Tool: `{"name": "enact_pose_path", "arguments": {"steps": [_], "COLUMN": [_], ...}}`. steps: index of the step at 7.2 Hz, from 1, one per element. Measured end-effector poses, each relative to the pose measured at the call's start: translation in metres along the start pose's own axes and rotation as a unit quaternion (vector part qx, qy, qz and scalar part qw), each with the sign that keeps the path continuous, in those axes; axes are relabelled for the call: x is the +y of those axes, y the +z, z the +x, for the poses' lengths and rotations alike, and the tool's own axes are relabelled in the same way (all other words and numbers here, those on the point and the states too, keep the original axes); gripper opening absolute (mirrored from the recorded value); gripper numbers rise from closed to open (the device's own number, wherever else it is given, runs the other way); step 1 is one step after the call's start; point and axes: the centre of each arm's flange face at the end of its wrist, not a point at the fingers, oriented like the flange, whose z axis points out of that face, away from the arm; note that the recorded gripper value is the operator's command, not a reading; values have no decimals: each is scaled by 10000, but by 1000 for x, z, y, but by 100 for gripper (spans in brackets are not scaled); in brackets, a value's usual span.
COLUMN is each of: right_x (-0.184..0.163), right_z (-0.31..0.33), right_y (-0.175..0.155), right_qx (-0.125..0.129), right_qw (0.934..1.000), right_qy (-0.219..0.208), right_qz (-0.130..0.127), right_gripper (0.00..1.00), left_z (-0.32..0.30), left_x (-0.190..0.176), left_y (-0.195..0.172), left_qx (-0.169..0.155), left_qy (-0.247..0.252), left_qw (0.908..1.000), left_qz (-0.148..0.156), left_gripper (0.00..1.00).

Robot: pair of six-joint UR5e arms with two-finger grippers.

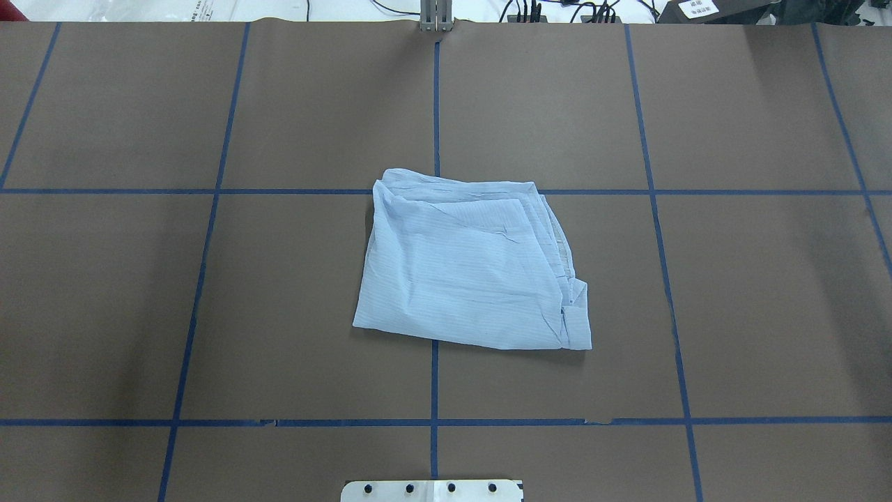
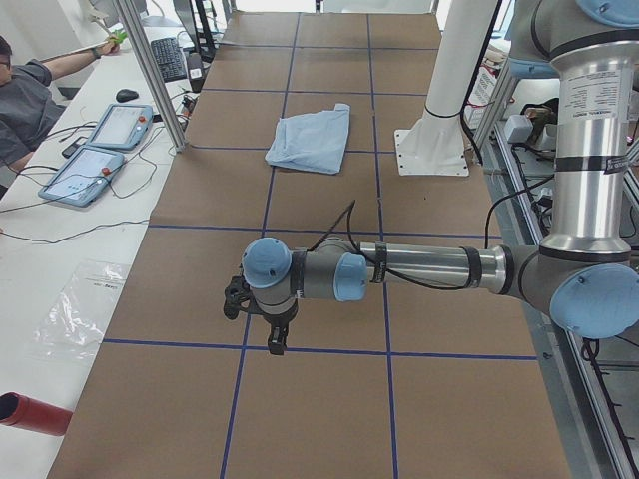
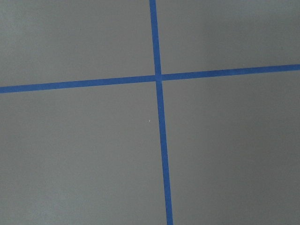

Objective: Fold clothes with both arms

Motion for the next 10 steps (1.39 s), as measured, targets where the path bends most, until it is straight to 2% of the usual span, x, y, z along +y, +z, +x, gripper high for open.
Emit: {"name": "enact_pose_path", "arguments": {"steps": [5,10], "right_x": [4,6], "right_z": [2,3], "right_y": [5,7], "right_qx": [8,11], "right_qw": [9997,9996], "right_qy": [-243,-255], "right_qz": [-65,-86], "right_gripper": [100,100], "left_z": [-1,-1], "left_x": [1,1], "left_y": [1,1], "left_qx": [4,12], "left_qy": [-7,-3], "left_qw": [10000,10000], "left_qz": [-4,-8], "left_gripper": [100,99]}}
